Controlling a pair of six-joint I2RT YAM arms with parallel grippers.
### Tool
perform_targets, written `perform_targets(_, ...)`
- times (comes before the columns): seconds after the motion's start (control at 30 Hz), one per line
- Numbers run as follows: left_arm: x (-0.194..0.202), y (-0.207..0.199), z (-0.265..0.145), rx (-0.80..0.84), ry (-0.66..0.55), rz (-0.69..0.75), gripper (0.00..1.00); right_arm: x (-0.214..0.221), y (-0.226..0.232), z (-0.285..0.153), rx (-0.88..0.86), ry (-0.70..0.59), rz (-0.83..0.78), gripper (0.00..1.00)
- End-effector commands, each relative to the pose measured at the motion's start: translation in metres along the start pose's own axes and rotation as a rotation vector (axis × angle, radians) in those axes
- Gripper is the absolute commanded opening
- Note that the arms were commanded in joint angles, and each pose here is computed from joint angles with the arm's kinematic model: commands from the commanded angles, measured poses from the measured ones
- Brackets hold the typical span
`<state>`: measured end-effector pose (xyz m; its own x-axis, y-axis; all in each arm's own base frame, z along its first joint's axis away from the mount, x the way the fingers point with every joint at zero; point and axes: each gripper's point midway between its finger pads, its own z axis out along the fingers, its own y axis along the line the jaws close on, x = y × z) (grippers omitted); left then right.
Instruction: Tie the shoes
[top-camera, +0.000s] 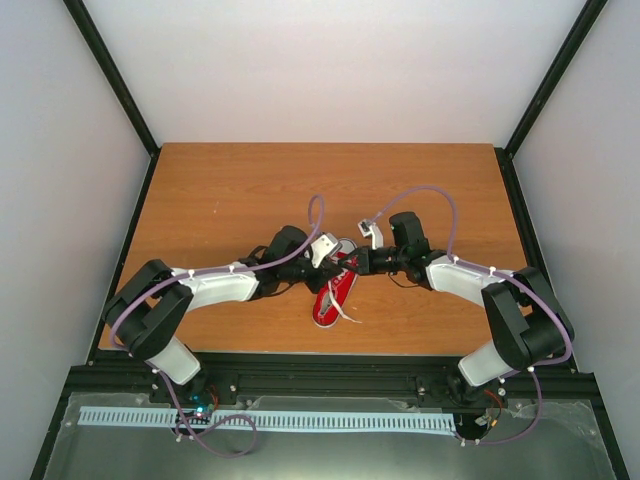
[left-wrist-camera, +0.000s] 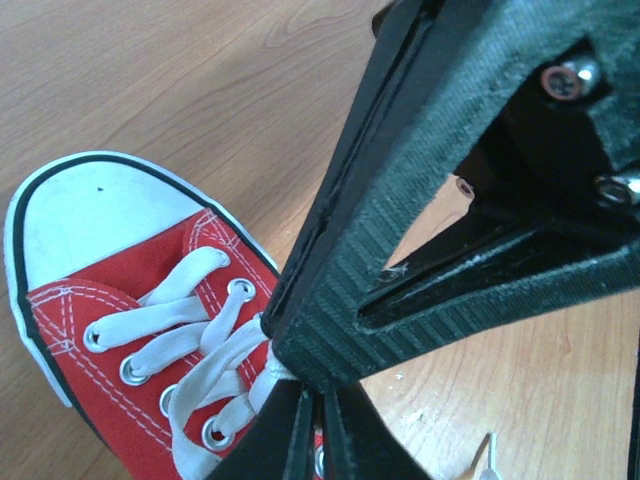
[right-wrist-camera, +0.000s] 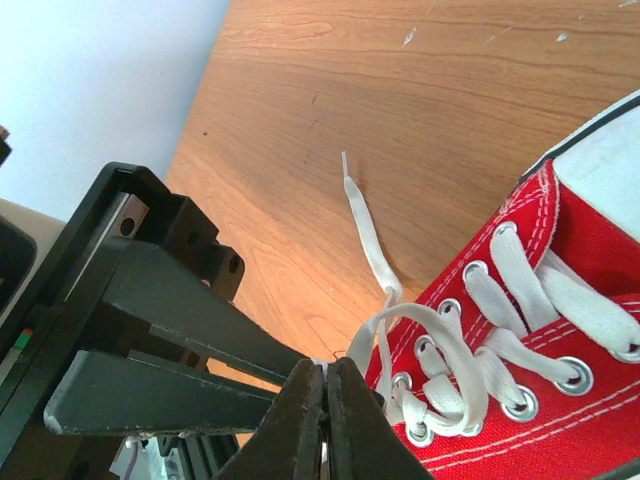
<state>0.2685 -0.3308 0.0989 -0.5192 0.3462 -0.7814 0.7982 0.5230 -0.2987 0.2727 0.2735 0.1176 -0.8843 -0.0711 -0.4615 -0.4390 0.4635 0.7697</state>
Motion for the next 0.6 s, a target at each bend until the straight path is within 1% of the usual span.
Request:
perform_targets(0.0,-0.025,0.012,-0.006,-0.090,-0.080,-0.009,0.01,-0.004,0.010,-0.004,-0.002,-0.001,-0.026,0.12)
perform_targets(0.03,-0.025,0.014,-0.008,-0.106,-0.087,-0.023,0.01,-0.003,0.010,-0.005,0.007,0.005,-0.029,0.21)
perform_targets(0.07,-0.025,0.016,-0.011,-0.118,-0.094,-0.037,0.01,-0.001,0.009,-0.007,0.019,0.009,-0.029,0.39)
perform_targets(0.13,-0.023,0.015,-0.015,-0.120,-0.094,-0.063,0.01,0.005,0.008,-0.012,0.041,0.007,-0.036,0.64)
perform_targets(0.17,-0.021,0.014,-0.016,-0.115,-0.092,-0.077,0.01,0.009,0.007,-0.015,0.055,0.007,-0.041,0.74)
perform_targets(0.23,-0.016,0.012,-0.016,-0.102,-0.079,-0.102,0.01,0.018,0.007,-0.023,0.083,0.006,-0.062,0.87)
perform_targets(0.3,-0.011,0.010,-0.016,-0.088,-0.070,-0.124,0.01,0.031,0.008,-0.027,0.128,0.012,-0.104,0.96)
perform_targets(0.33,-0.011,0.008,-0.016,-0.079,-0.069,-0.131,0.01,0.040,0.009,-0.026,0.145,0.021,-0.120,0.98)
perform_targets(0.4,-0.008,0.006,-0.016,-0.067,-0.066,-0.144,0.01,0.056,0.011,-0.023,0.153,0.032,-0.114,0.98)
perform_targets(0.57,-0.008,0.002,-0.019,-0.042,-0.081,-0.146,0.01,0.083,0.012,-0.010,0.161,-0.012,-0.076,0.97)
